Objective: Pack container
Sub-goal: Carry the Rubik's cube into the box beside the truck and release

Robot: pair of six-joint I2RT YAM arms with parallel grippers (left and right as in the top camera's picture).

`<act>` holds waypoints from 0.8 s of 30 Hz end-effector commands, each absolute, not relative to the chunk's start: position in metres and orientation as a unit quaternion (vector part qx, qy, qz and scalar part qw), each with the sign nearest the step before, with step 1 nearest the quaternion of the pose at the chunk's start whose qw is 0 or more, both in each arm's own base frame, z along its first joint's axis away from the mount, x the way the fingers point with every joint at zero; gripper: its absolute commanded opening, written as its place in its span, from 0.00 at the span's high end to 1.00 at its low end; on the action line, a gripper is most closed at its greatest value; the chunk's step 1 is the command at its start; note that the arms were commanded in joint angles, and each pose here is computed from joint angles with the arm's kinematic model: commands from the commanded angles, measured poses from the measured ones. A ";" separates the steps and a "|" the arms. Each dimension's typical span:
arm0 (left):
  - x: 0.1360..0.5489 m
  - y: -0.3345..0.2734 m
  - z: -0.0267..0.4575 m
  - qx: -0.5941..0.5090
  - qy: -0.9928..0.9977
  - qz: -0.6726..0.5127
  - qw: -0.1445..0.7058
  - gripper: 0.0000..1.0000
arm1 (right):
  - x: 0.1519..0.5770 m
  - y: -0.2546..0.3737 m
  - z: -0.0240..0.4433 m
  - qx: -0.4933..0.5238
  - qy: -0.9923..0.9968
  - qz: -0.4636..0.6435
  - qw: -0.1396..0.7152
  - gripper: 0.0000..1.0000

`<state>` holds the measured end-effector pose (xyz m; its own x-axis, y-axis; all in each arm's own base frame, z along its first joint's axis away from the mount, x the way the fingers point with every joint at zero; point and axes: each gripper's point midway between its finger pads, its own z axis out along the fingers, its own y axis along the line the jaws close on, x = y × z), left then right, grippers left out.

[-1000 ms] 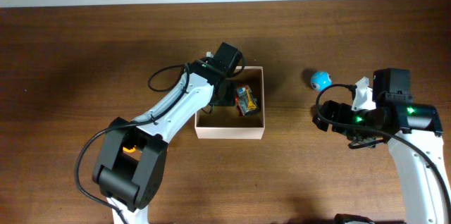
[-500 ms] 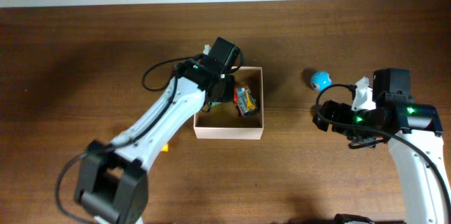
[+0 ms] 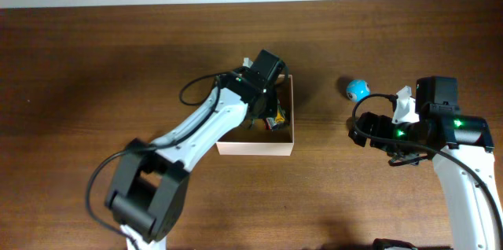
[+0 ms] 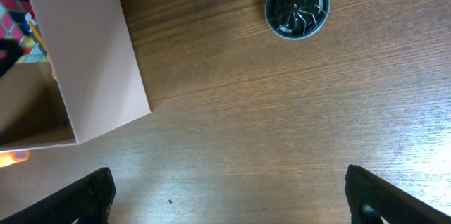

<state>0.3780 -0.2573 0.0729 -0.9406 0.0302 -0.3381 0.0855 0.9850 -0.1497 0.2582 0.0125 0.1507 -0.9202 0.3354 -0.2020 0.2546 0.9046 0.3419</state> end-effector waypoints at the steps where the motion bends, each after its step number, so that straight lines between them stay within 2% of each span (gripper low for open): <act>1: 0.380 -0.266 0.068 0.021 0.981 -0.097 0.166 0.95 | 0.261 0.009 0.154 0.151 0.968 0.151 0.136 0.01; 8: 0.394 -0.260 0.070 0.013 0.977 -0.078 0.199 0.95 | 0.259 0.009 0.154 0.151 0.968 0.151 0.132 0.01; 22: 0.402 -0.235 0.036 -0.002 0.983 -0.020 0.185 0.94 | 0.255 0.010 0.152 0.153 0.969 0.151 0.124 0.01; 24: 0.403 -0.228 0.036 -0.006 0.982 -0.005 0.186 0.87 | 0.255 0.010 0.152 0.153 0.969 0.151 0.123 0.01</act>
<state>0.3947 -0.2431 0.0367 -0.9384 0.0002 -0.3457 0.0236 0.9977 -0.0635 0.2524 0.0134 0.1491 -0.9251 0.3358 -0.1775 0.2629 0.9033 0.3390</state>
